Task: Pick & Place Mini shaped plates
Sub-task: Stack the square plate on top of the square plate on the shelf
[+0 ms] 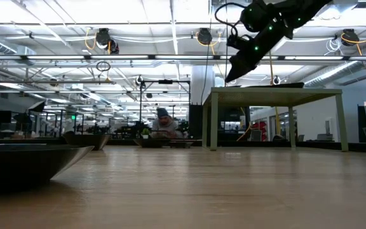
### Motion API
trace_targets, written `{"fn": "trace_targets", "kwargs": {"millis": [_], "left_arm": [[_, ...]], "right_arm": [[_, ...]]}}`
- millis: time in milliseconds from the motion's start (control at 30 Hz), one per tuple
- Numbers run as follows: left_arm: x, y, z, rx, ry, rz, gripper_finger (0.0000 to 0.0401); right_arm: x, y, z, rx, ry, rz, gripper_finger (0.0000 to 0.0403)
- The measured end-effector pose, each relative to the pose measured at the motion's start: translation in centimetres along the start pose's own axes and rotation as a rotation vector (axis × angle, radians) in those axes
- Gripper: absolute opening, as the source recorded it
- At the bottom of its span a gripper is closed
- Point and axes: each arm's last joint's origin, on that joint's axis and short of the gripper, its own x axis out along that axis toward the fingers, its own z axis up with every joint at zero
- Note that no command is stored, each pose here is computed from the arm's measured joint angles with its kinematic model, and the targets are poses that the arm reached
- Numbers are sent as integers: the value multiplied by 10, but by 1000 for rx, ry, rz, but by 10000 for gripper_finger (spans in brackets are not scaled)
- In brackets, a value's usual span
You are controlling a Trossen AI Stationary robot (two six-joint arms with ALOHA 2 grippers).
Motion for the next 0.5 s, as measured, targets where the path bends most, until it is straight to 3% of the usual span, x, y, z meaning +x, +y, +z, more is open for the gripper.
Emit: {"fn": "trace_targets", "kwargs": {"millis": [133,500], "left_arm": [[0,0,0,1,0,0,198],[0,0,0,3,1,0,198]], "right_arm": [[-1,-1,2,-9,-24,10,109],[-6,-2,3,-59,-92,166,109]]}}
